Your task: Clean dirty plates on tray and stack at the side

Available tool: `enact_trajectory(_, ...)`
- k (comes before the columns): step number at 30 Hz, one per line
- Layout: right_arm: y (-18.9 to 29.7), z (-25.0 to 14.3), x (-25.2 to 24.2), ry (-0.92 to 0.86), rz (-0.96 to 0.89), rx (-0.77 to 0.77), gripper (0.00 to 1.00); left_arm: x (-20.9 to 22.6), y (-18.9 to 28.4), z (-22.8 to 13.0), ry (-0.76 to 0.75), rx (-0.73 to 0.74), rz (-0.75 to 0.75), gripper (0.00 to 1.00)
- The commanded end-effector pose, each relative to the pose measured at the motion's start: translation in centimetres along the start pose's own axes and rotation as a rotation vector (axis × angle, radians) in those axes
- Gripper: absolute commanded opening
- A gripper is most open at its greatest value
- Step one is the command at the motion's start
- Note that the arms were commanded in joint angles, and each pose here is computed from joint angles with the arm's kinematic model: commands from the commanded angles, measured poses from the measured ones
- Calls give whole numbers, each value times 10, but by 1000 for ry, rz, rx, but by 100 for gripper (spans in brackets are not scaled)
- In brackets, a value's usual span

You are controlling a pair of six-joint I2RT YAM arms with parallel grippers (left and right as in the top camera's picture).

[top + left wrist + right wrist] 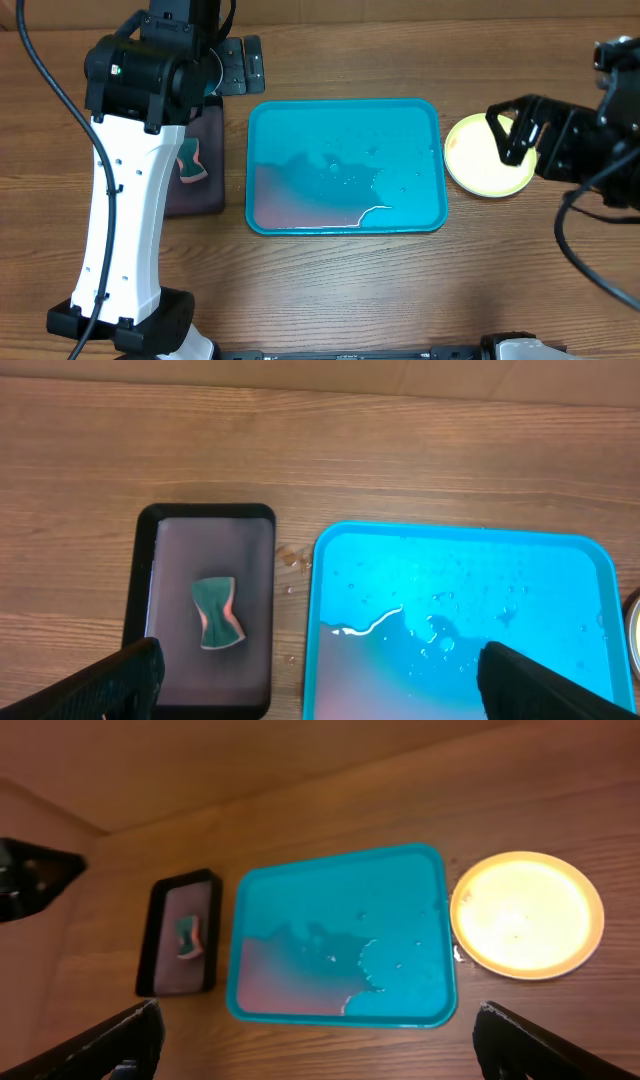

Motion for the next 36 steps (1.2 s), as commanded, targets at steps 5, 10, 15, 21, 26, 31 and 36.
enact_trajectory(5,14,-2,6,130,28,-50,100,-3,1,-1,-20,4,-16,100)
enact_trajectory(10,8,9,6,294,27,-121,100,-3,2,-1,-21,4,-16,100)
enact_trajectory(15,-13,8,0,491,10,-233,100,-3,1,-1,-20,4,-16,100)
enact_trajectory(21,-58,-28,-18,544,-2,-451,100,-3,1,-1,-20,4,-16,100)
enact_trajectory(26,-112,-116,-48,568,-6,-586,100,-3,1,-1,-20,4,-16,100)
enact_trajectory(31,-143,-178,-67,578,-9,-647,100,-3,1,-1,-20,4,-16,100)
enact_trajectory(36,-165,-218,-86,439,-58,-711,100,-3,1,-1,-20,4,-16,100)
Point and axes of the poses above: each gripper's point midway between its finger pads, its own y axis back along the fingers, its own x axis along the line the jaws close on, z = x × y, the point moved 10 cm from there along y, back along the fingers, and after that the axes turned 8 degrees about y, right-handed, at the moved point
